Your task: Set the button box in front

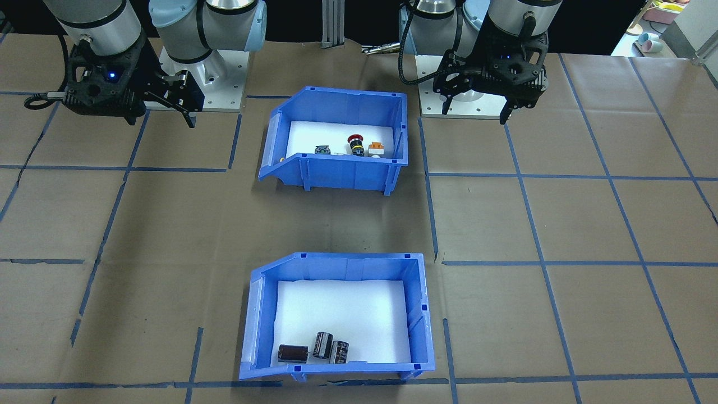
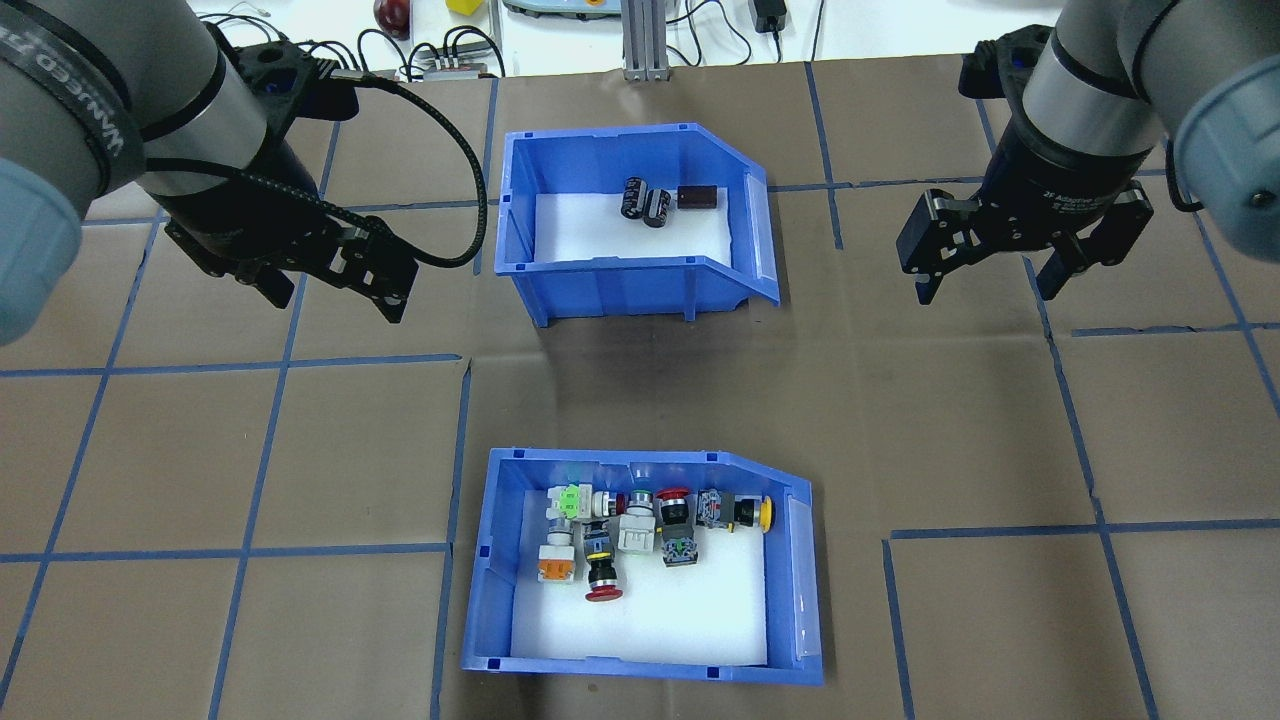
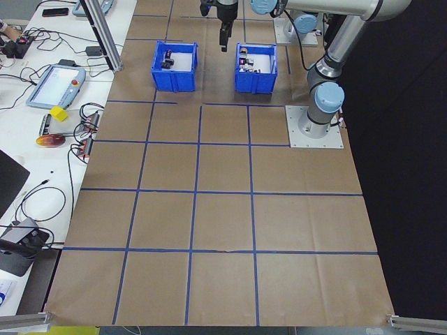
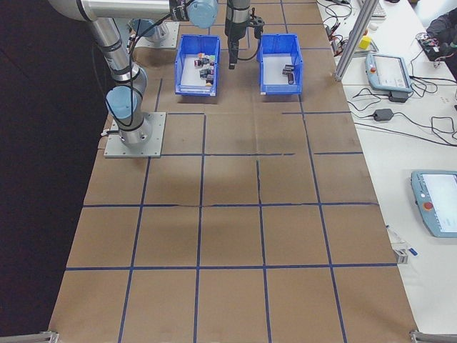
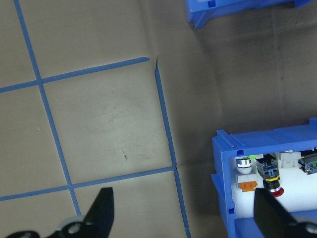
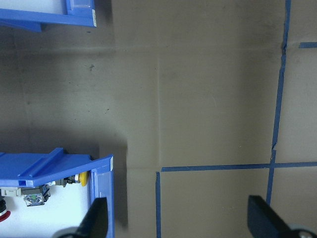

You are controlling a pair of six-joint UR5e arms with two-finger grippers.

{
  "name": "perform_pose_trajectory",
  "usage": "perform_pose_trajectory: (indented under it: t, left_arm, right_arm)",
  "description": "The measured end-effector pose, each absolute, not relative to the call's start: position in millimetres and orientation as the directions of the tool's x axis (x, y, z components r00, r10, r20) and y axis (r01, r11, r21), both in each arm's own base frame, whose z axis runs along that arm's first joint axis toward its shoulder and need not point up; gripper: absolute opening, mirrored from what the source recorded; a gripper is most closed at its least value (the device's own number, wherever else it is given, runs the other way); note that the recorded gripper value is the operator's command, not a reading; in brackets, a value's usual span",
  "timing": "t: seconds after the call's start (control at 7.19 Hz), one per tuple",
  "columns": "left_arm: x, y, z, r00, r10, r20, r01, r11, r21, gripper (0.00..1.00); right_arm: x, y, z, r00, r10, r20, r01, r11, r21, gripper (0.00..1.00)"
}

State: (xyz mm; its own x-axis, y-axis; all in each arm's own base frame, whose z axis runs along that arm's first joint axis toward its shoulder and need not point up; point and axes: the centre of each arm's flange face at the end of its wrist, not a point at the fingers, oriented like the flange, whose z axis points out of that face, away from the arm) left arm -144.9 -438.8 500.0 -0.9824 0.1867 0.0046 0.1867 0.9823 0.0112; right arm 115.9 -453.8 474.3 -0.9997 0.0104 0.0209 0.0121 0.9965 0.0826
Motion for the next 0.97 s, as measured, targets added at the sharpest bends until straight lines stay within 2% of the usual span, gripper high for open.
perform_pose_trajectory:
  t: [0.7, 0.97]
  left_arm:
    - [-144.8, -437.0, 501.6, -0.983, 0.183, 0.003, 0.183, 0.983, 0.018, 0.99]
    - [-144.1, -430.3, 502.9, -0.995, 0.104, -0.003, 0.104, 0.994, 0.03, 0.99]
  right_arm:
    - [115.3, -455.3, 473.1, -1.0, 0.009, 0.019, 0.01, 0.996, 0.084, 1.0]
    - [114.8, -458.6, 474.9, -1.0, 0.009, 0.023, 0.01, 0.998, 0.066, 1.0]
